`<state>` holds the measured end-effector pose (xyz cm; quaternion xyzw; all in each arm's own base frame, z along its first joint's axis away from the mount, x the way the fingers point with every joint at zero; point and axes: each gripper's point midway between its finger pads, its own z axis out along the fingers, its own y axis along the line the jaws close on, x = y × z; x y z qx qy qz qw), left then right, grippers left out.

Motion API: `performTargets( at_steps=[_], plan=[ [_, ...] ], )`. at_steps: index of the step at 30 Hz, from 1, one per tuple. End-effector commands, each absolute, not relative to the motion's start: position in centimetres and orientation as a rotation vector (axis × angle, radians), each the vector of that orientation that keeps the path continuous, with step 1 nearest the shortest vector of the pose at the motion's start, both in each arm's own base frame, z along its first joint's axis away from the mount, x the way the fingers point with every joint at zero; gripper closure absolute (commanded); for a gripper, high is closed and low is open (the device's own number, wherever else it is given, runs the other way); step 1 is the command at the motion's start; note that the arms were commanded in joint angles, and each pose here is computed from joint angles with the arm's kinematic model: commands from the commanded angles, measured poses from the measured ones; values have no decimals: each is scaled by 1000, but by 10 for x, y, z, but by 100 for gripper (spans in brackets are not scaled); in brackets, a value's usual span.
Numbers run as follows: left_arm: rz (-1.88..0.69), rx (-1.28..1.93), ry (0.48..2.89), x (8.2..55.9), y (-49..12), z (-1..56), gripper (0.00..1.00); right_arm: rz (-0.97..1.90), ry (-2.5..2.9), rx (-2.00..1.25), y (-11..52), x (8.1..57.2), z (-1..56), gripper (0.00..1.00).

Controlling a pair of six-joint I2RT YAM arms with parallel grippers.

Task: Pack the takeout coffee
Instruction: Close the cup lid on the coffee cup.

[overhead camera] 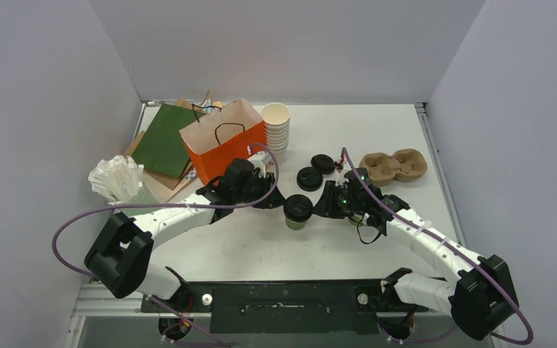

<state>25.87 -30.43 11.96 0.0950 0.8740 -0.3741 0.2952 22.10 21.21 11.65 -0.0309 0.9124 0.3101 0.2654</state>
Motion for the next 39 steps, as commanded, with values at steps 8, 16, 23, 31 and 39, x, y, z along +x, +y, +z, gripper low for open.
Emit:
performTargets(
  at_steps=[8, 16, 23, 31, 39],
  plan=[
    [-1017, 266, 2274, 258, -296, 154, 65, 780, 2371, -135, 208, 237, 154, 74],
    [-1007, 287, 2237, 249, -286, 171, 58, 695, 2308, -403, 207, 239, 179, 33],
    [-1107, 275, 2203, 229, -283, 170, 58, 499, 2208, -817, 248, 228, 195, 7],
    [-1188, 211, 2207, 221, -276, 159, 59, 408, 2178, -1061, 264, 227, 174, 0],
    [-1203, 166, 2201, 231, -259, 160, 59, 364, 2188, -1176, 270, 237, 159, 0]
  ],
)
